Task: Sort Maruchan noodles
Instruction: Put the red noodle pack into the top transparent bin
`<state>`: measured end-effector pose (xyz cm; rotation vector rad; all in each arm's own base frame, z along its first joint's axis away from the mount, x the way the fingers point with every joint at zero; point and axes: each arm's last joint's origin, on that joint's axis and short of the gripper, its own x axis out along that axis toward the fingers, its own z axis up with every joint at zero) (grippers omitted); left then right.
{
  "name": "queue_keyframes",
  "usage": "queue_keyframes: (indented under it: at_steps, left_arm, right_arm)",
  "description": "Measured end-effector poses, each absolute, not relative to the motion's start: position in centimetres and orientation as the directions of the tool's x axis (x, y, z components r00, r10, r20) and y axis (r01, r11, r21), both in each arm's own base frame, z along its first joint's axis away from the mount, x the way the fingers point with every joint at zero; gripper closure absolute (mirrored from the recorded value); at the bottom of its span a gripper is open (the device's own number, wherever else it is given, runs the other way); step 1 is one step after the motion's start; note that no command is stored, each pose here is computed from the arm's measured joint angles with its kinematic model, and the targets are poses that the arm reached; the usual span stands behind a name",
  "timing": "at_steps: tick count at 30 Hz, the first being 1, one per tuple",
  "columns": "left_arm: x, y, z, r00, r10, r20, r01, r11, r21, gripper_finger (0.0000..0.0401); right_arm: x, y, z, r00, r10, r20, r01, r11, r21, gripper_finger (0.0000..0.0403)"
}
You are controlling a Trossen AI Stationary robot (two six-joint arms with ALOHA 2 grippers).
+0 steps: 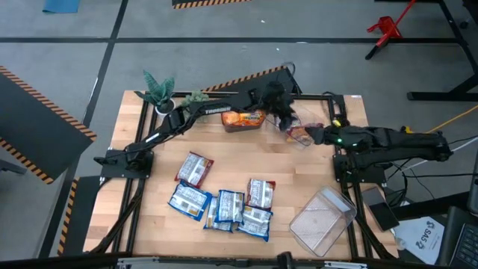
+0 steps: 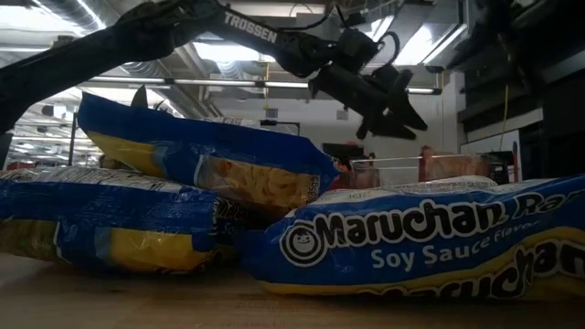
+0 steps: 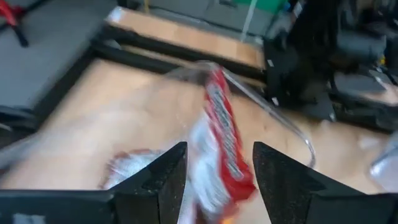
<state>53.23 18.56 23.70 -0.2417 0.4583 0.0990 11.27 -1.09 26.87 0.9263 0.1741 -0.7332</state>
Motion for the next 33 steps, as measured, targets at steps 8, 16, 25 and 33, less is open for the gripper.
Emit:
queue_keyframes:
  at_steps: [8,16,25,33]
  left_arm:
    - [48.6,22.2,30.6,0.898,0.047,-0.438,-0.181,0.946,-0.269,0.0224]
    - [42.7,23.8,38.1,0.921,0.098,-0.378,-0.209,0.941,-0.267,0.0227]
    - [39.5,23.4,42.2,0.935,0.147,-0.324,-0.231,0.943,-0.241,0.0227]
    - [39.2,23.5,42.0,0.926,0.142,-0.351,-0.240,0.938,-0.251,0.0227]
  right_arm:
    - [14.0,-1.8,23.7,0.582,-0.437,-0.686,0.811,0.366,0.456,0.0196]
    - [15.7,-4.9,21.2,0.389,-0.435,-0.812,0.921,0.196,0.337,0.0196]
    - [16.5,-8.8,20.0,0.353,-0.440,-0.826,0.933,0.099,0.346,0.0196]
    - [16.2,-11.4,18.6,0.270,-0.433,-0.860,0.956,0.013,0.293,0.0196]
